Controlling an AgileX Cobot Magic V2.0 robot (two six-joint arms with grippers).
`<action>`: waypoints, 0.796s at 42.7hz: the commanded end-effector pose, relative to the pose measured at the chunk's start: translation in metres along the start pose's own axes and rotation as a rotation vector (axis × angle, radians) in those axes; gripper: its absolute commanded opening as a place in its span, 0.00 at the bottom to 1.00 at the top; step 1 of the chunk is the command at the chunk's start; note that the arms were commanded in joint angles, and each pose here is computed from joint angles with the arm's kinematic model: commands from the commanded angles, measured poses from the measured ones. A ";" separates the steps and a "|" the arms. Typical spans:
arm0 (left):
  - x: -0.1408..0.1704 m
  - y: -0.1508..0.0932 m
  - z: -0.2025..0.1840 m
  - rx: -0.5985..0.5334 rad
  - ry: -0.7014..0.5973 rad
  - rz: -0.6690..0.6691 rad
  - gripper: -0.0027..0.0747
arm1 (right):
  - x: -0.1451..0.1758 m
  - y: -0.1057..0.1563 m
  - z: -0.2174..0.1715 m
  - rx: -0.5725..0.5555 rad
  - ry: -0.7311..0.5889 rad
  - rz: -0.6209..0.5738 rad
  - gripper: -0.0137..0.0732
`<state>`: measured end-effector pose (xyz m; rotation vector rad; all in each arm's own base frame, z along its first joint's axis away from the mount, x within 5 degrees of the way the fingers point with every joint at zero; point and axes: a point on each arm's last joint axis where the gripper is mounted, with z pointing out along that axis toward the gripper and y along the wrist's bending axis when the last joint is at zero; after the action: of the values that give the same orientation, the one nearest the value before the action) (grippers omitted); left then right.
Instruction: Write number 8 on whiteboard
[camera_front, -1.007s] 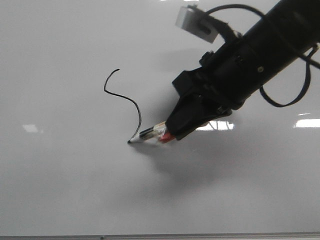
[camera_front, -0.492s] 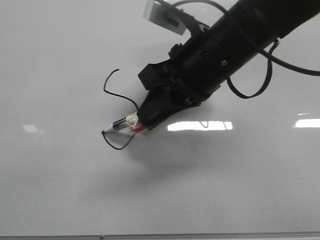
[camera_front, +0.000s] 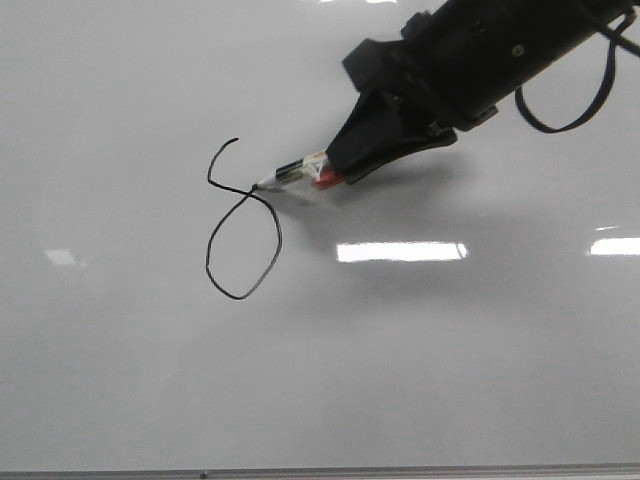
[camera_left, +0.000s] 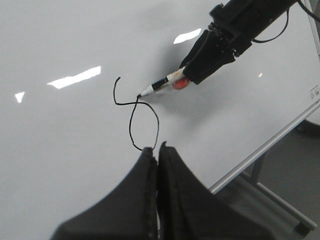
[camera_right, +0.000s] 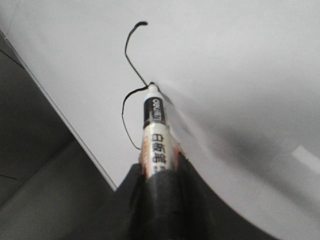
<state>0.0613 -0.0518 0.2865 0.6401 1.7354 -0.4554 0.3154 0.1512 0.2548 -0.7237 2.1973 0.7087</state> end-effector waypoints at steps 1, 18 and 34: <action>-0.014 0.003 -0.003 -0.032 -0.085 -0.028 0.01 | -0.026 -0.002 -0.030 0.082 -0.148 -0.004 0.09; -0.014 0.003 -0.003 -0.032 -0.085 -0.028 0.01 | -0.048 0.038 -0.008 -0.053 -0.143 -0.108 0.09; -0.039 0.001 0.010 0.078 0.092 0.167 0.10 | -0.046 0.082 -0.089 -0.105 -0.058 -0.668 0.09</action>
<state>0.0648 -0.0589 0.3028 0.8026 1.7784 -0.4294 0.2623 0.1663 0.3413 -1.2741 1.8305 0.5494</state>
